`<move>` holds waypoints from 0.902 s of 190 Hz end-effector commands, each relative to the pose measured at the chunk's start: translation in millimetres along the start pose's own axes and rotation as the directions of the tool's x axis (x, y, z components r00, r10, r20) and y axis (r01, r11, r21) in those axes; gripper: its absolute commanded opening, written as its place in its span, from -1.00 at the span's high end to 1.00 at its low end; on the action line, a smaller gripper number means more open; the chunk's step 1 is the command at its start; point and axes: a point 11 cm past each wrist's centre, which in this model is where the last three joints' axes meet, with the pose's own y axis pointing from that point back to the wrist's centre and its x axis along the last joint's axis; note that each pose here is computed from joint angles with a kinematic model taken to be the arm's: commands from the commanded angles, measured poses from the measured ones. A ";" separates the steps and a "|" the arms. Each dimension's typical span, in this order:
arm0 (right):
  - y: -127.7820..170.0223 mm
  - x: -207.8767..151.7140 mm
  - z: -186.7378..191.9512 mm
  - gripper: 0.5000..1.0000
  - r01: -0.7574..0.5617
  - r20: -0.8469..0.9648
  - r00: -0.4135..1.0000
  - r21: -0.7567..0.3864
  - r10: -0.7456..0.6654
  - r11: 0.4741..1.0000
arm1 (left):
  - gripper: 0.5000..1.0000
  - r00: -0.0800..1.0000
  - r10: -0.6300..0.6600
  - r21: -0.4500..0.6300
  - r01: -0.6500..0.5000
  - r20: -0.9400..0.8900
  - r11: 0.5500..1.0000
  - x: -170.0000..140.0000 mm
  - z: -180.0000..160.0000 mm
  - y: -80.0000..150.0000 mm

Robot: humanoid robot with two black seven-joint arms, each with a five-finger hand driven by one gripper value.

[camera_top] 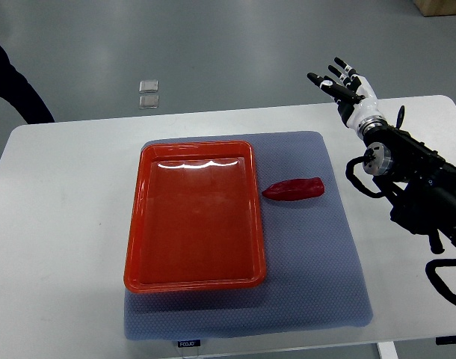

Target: Place red pepper on red tray

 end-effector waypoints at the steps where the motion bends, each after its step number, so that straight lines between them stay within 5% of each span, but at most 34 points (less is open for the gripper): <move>1: 0.5 9.5 -2.8 -0.69 -0.029 -0.020 0.999 0.001 0.029 1.000 | -1.00 1.000 0.000 0.001 0.000 -0.001 1.000 0.1 -0.1 0.0; 39: 1.1 2.4 -2.6 -0.69 0.003 -0.065 0.998 0.001 -0.003 1.000 | -1.00 1.000 0.000 0.001 0.000 0.002 1.000 0.1 -0.2 0.0; 96: 7.5 2.0 -15.9 -0.69 0.119 -0.375 0.920 -0.002 -0.111 0.993 | -1.00 1.000 0.000 0.001 0.000 -0.001 1.000 0.1 -0.1 0.0; 171: 35.5 -17.4 -33.2 -0.69 0.395 -0.766 0.512 -0.192 -0.389 0.899 | -1.00 1.000 -0.001 -0.001 0.001 0.001 1.000 -0.5 0.1 0.0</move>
